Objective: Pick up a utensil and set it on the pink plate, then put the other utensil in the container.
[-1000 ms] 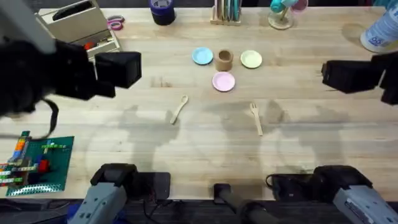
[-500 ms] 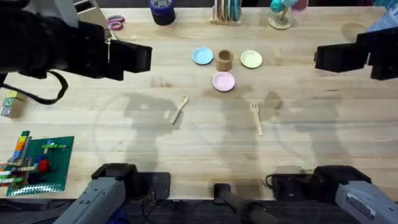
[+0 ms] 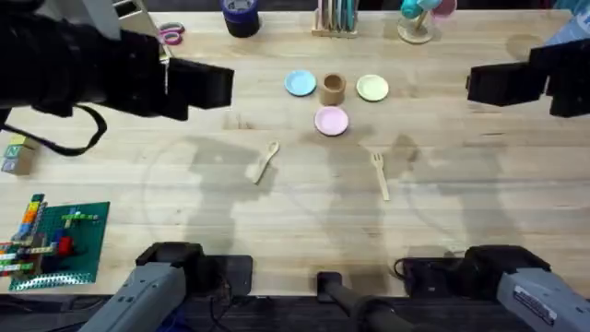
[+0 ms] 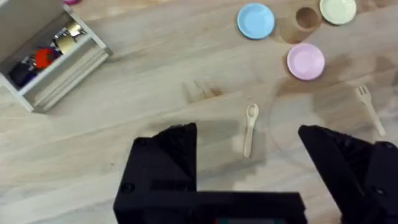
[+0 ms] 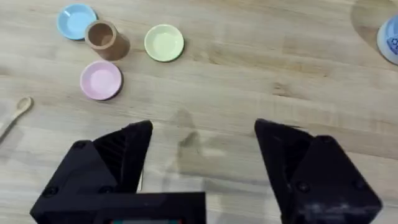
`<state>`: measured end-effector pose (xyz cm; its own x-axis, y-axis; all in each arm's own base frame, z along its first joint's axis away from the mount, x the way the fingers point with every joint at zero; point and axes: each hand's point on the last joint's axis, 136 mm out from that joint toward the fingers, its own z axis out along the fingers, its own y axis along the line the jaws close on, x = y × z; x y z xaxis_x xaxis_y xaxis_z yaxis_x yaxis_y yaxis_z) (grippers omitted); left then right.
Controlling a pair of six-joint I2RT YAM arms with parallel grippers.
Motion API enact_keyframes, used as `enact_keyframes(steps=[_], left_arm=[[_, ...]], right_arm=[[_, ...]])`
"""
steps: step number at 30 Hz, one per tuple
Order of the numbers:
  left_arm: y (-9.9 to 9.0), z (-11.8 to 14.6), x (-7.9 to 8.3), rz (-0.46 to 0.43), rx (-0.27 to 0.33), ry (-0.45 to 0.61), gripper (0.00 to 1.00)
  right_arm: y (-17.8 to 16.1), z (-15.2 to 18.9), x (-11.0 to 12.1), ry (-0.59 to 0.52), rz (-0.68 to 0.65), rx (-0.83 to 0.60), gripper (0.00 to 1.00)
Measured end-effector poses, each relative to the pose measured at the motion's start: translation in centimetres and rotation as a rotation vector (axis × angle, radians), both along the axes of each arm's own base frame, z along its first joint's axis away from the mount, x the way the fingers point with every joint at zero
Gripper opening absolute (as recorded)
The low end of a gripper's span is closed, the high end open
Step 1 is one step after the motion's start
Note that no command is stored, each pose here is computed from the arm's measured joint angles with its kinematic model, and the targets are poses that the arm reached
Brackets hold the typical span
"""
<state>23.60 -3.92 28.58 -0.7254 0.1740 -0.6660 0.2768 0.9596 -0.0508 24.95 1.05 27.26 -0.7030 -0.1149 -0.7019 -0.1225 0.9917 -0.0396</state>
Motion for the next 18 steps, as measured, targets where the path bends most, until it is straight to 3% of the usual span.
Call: enact_keyframes(steps=[5, 10, 18], left_arm=[[-0.9, -2.0, -0.3, -0.037, -0.001, 0.113, 0.995], [-1.9, -4.1, 0.4, -0.062, 0.009, 0.218, 0.997], [-3.5, -6.9, 1.3, -0.085, 0.024, 0.243, 0.996]], right_arm=[[0.0, 0.0, 0.0, 0.0, 0.0, 0.0, 0.998], [0.0, 0.0, 0.0, 0.0, 0.0, 0.0, 0.998], [0.0, 0.0, 0.0, 0.0, 0.0, 0.0, 0.998]])
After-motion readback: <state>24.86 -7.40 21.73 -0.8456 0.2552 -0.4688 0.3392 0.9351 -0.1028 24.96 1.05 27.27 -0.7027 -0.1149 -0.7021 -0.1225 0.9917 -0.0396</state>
